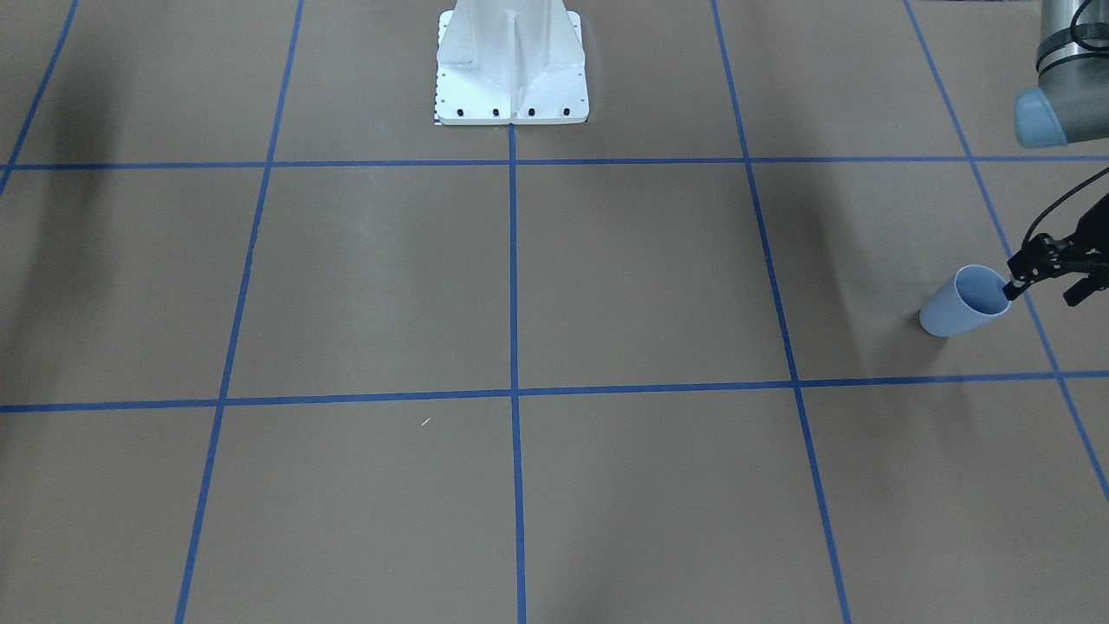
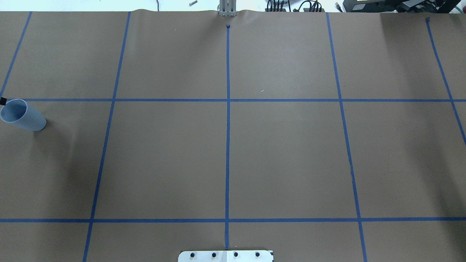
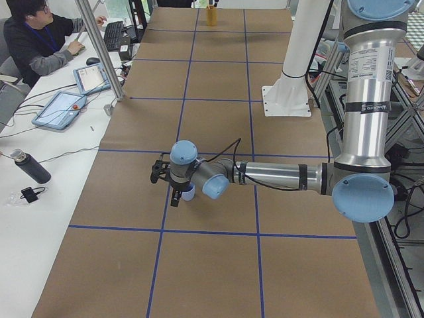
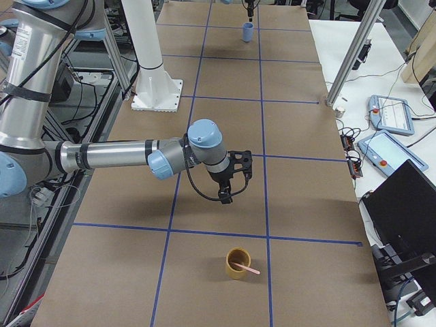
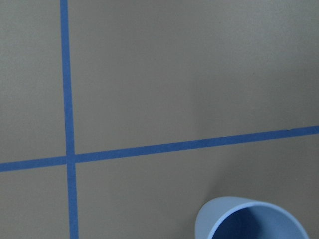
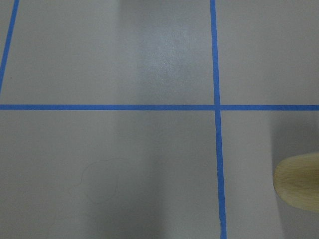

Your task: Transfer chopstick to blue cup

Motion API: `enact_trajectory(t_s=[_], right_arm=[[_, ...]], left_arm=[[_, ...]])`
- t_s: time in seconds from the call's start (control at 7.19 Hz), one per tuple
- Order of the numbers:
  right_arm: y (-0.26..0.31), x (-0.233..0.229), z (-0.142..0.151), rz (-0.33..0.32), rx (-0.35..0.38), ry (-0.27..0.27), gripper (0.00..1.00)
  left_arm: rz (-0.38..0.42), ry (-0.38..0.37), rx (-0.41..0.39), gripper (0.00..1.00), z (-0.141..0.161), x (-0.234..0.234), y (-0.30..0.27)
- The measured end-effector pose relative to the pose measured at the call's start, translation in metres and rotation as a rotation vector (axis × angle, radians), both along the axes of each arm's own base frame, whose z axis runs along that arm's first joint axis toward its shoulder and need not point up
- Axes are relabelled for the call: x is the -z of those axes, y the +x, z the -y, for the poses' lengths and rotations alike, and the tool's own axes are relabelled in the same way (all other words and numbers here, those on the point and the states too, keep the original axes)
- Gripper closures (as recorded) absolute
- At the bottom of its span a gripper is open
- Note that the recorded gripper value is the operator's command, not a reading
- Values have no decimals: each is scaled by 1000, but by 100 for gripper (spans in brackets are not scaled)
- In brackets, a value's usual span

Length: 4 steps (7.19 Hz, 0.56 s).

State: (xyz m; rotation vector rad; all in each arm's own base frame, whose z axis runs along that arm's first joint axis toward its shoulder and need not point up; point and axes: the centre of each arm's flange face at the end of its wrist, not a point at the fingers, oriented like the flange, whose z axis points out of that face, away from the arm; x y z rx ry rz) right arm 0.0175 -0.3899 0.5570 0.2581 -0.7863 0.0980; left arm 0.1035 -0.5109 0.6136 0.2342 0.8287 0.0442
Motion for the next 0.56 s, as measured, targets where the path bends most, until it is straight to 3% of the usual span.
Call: enact_trajectory(t_s=[0.14,0.28,0.42,0.56], right_arm=[[0,0,0,0,0,1,0],[0,-1,0,-1,0,0,0],[0,-1,0,-1,-1,-1,0],[-1,-1,0,-2,-1,-1,0]], left_arm=[[4,-4,-30,43,-2,-4,16],[6,-4,-65,82,-5,-6,34],[6,-2,-92,100,-9,-7,48],[5,1,-108,100,-10,-8,56]])
